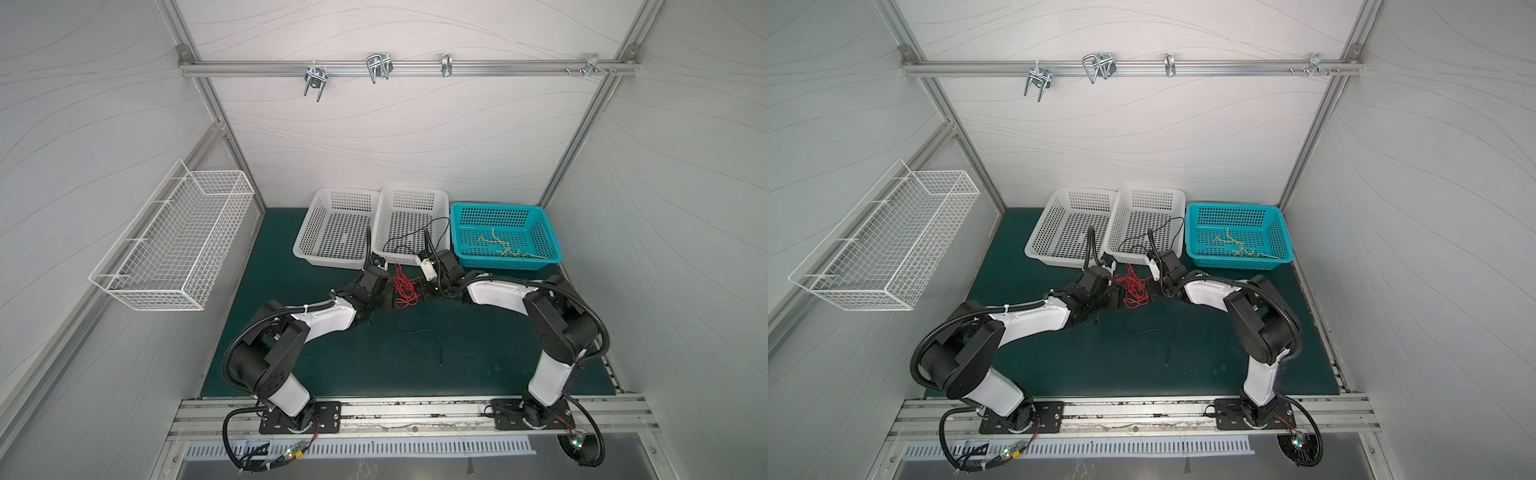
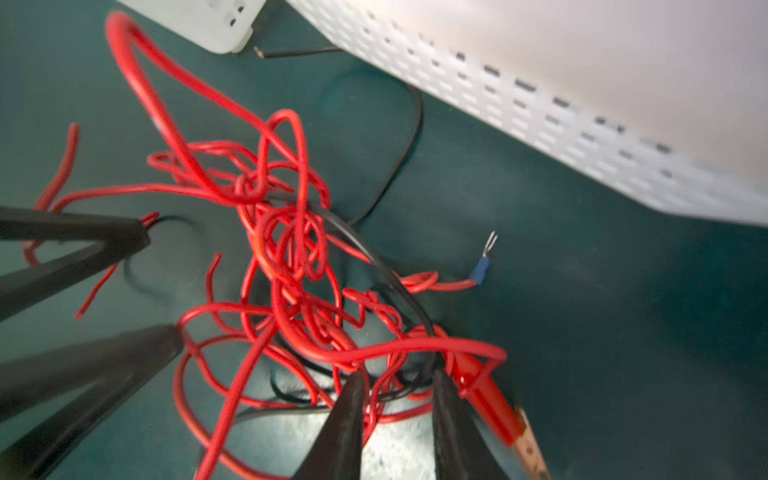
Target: Untangle the cables
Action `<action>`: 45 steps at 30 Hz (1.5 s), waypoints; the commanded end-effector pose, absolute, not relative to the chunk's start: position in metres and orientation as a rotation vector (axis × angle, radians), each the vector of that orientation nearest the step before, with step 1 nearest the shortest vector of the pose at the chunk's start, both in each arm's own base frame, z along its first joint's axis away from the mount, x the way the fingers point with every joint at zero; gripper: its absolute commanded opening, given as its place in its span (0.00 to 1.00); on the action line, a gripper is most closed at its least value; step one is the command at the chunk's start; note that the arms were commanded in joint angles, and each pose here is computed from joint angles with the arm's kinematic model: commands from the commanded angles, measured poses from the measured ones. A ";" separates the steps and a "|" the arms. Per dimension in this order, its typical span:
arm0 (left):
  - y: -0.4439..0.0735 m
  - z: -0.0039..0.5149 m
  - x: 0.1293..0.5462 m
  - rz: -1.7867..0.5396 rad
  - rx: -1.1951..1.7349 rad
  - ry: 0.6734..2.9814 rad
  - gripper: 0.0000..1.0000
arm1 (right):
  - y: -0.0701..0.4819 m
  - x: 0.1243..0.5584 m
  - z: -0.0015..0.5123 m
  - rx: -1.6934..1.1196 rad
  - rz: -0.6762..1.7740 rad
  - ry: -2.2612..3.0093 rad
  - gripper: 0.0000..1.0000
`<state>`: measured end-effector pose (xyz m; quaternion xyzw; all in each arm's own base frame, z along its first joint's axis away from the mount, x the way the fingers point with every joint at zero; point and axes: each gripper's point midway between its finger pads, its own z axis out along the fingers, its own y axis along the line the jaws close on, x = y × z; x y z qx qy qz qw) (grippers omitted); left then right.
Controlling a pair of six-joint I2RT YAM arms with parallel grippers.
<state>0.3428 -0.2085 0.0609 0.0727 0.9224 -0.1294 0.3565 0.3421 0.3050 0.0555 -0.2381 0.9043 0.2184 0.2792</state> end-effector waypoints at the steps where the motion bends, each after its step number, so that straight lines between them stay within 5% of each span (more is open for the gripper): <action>1: -0.211 0.070 0.348 -0.359 0.167 2.346 0.61 | 0.308 0.357 0.057 -0.623 0.570 2.391 0.32; 30: -0.205 0.069 0.344 -0.342 0.166 2.346 0.61 | 0.313 0.354 0.083 -0.617 0.749 2.287 0.33; 45: -0.206 0.072 0.347 -0.347 0.162 2.340 0.61 | 0.316 0.373 0.081 -0.582 0.753 2.281 0.21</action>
